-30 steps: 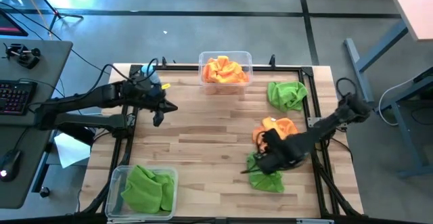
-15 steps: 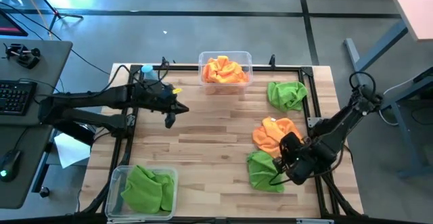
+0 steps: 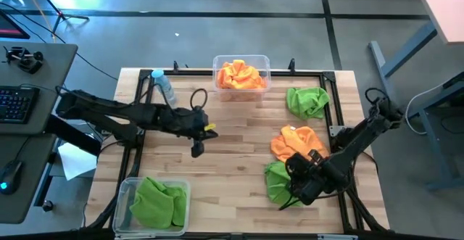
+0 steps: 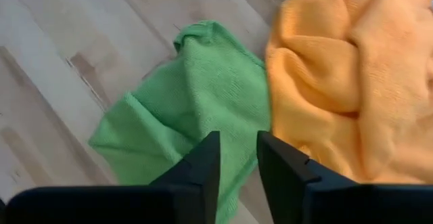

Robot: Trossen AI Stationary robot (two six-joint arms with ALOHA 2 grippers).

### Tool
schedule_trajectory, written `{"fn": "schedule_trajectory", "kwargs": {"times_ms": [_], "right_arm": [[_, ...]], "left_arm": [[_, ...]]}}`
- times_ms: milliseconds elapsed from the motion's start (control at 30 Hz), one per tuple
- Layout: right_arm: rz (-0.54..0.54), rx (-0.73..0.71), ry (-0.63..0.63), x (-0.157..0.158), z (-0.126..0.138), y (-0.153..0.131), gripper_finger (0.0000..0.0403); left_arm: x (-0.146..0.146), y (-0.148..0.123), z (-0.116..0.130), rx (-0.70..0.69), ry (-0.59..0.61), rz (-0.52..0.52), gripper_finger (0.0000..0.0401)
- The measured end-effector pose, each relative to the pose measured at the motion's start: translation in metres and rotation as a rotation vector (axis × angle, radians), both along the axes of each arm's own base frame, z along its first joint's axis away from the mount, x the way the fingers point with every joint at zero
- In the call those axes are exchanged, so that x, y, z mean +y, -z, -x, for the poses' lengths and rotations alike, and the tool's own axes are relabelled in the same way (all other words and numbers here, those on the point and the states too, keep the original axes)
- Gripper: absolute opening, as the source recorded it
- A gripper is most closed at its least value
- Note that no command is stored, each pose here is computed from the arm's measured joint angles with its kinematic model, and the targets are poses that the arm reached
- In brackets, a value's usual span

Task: Sort microfiber towel by color & place in baskets
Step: Put the green towel into the bottom transparent bin

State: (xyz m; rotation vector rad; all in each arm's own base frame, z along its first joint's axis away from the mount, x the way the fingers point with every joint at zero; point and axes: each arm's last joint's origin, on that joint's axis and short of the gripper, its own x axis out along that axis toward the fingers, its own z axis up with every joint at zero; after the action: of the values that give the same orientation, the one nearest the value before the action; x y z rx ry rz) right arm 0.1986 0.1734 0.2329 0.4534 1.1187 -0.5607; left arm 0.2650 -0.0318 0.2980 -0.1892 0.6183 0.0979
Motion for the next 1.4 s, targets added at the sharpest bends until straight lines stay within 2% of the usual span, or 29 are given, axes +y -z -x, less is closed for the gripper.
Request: {"fn": "schedule_trajectory", "kwargs": {"times_ms": [200,367,500,600,733,767,900,1033,1133,1200,1400], "right_arm": [[-0.003,0.018,-0.086,0.011,-0.02,0.023,0.0131],[0.026,0.171,-0.104,0.011,-0.024,0.045,0.0137],[0.023,0.241,-0.105,0.013,-0.027,0.059,0.0135],[0.02,0.256,-0.108,0.016,-0.029,0.066,0.0109],[0.024,0.256,-0.115,0.016,-0.025,0.071,0.0023],[0.022,0.25,-0.115,0.017,-0.024,0.069,0.0012],[0.036,0.139,-0.087,0.015,-0.019,0.047,0.0016],[0.078,-0.116,-0.081,0.008,-0.015,0.0,0.0005],[0.132,-0.303,-0.063,-0.004,-0.007,-0.035,0.0007],[0.156,-0.403,-0.051,-0.013,-0.001,-0.055,0.0003],[0.242,-0.646,-0.056,-0.033,0.015,-0.101,0.0002]], "left_arm": [[-0.005,-0.005,-0.01,-0.007,0.013,0.001,0.0],[-0.01,-0.012,-0.01,-0.026,0.011,0.032,0.0],[-0.019,-0.015,-0.009,-0.04,0.031,0.047,0.0],[-0.025,-0.012,-0.009,-0.031,0.037,0.048,0.0],[-0.034,-0.013,-0.007,-0.038,0.041,0.049,0.0],[-0.036,-0.013,-0.007,-0.039,0.043,0.046,0.0],[-0.044,-0.017,-0.007,-0.084,0.053,0.075,0.0],[-0.048,-0.02,-0.008,-0.121,0.063,0.087,0.0],[-0.049,-0.026,-0.011,-0.188,0.042,0.173,0.0],[-0.049,-0.03,-0.013,-0.235,0.04,0.195,0.0],[-0.049,-0.037,-0.02,-0.34,0.064,0.128,0.001]]}}
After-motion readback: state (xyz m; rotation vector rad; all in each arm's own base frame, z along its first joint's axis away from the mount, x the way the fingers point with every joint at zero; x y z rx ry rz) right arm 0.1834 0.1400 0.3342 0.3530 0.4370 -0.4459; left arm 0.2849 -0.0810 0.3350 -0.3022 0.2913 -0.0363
